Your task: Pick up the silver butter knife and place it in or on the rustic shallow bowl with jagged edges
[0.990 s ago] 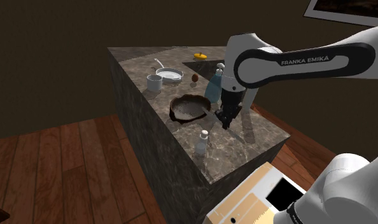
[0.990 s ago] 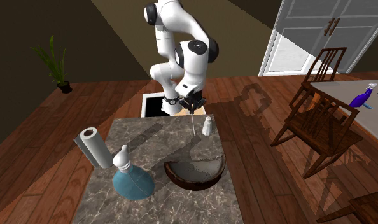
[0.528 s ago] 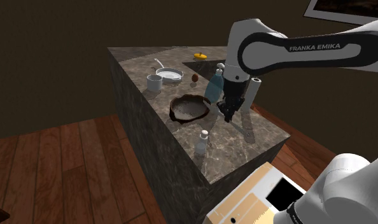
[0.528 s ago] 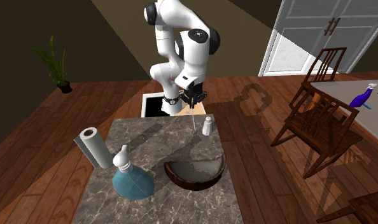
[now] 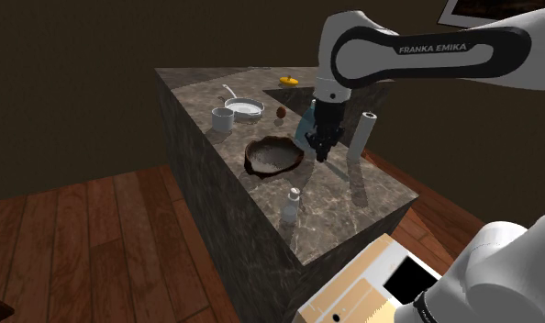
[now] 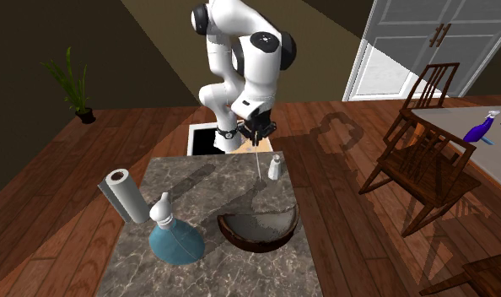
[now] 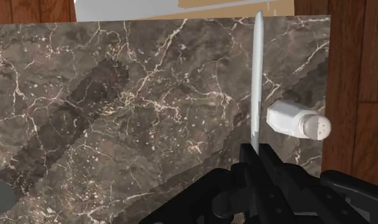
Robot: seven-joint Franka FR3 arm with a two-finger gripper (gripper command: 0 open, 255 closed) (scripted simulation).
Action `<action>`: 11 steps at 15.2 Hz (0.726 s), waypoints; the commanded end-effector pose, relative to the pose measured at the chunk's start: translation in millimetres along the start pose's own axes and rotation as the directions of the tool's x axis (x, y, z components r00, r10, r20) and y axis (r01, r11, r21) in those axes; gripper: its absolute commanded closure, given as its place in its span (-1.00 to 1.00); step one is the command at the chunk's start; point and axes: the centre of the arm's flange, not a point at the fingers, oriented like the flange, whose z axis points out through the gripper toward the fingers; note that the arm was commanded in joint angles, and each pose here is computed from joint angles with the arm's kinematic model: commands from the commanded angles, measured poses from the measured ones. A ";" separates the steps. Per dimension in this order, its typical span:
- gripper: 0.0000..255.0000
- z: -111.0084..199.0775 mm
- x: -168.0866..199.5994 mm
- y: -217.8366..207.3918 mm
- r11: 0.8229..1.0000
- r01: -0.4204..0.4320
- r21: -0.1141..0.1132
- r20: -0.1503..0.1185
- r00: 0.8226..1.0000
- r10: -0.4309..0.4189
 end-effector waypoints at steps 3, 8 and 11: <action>1.00 -13.8 50.7 2.0 1.000 0.000 0.000 0.000 1.000 0.000; 1.00 -27.3 115.3 3.6 1.000 0.000 0.000 0.000 1.000 0.000; 1.00 -35.3 154.0 4.5 1.000 0.000 0.000 0.000 1.000 0.000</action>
